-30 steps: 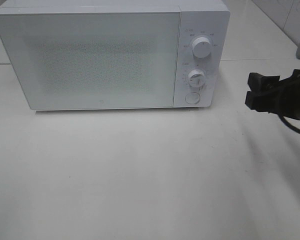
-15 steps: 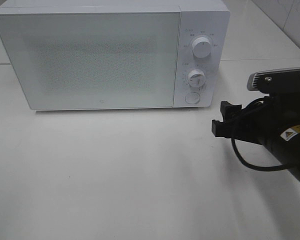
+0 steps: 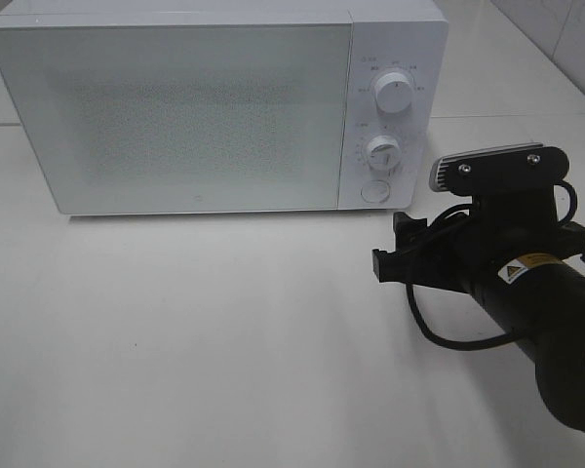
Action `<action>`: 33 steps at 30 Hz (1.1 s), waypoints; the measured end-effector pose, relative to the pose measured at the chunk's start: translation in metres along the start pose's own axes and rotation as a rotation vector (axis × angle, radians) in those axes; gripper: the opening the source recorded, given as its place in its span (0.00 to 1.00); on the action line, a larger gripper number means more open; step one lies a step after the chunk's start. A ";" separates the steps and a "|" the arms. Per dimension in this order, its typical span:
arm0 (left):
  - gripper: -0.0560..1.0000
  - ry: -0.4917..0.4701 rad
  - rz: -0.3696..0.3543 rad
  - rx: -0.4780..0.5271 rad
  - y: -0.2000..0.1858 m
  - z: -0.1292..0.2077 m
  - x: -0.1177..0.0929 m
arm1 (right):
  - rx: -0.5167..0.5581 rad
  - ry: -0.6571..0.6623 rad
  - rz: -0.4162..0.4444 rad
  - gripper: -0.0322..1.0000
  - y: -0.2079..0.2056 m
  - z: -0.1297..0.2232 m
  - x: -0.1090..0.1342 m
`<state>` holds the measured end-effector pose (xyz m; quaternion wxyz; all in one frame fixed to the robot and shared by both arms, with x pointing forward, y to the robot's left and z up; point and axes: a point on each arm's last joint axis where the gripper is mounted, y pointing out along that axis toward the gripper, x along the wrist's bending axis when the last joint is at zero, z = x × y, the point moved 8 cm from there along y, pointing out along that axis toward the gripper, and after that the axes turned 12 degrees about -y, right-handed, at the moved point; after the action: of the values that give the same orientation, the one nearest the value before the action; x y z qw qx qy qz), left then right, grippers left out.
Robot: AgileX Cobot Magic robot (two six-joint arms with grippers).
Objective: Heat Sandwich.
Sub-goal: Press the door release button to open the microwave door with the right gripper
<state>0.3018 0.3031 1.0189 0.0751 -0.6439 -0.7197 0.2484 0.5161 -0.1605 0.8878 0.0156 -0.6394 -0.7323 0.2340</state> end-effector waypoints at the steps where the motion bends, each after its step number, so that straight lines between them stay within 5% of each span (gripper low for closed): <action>1: 0.99 0.000 0.000 0.000 0.000 0.000 0.000 | 0.001 0.002 0.000 0.76 0.000 0.000 0.000; 6: 0.99 0.000 0.000 0.000 0.000 0.000 0.000 | 0.001 0.069 0.001 0.76 0.000 0.000 0.000; 13: 0.99 0.000 0.000 0.000 0.000 0.000 0.000 | 0.001 0.332 0.001 0.76 0.000 0.000 0.000; 26: 0.99 0.000 0.000 0.000 0.000 0.000 0.000 | 0.001 1.127 0.002 0.72 0.000 0.000 0.000; 33: 0.99 0.000 0.000 0.000 0.000 0.000 0.000 | 0.000 1.409 0.002 0.61 0.000 0.000 0.000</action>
<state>0.3018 0.3031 1.0189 0.0751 -0.6439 -0.7197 0.2484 0.5158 -0.1605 0.8876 0.4860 -0.6393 -0.5474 -0.2355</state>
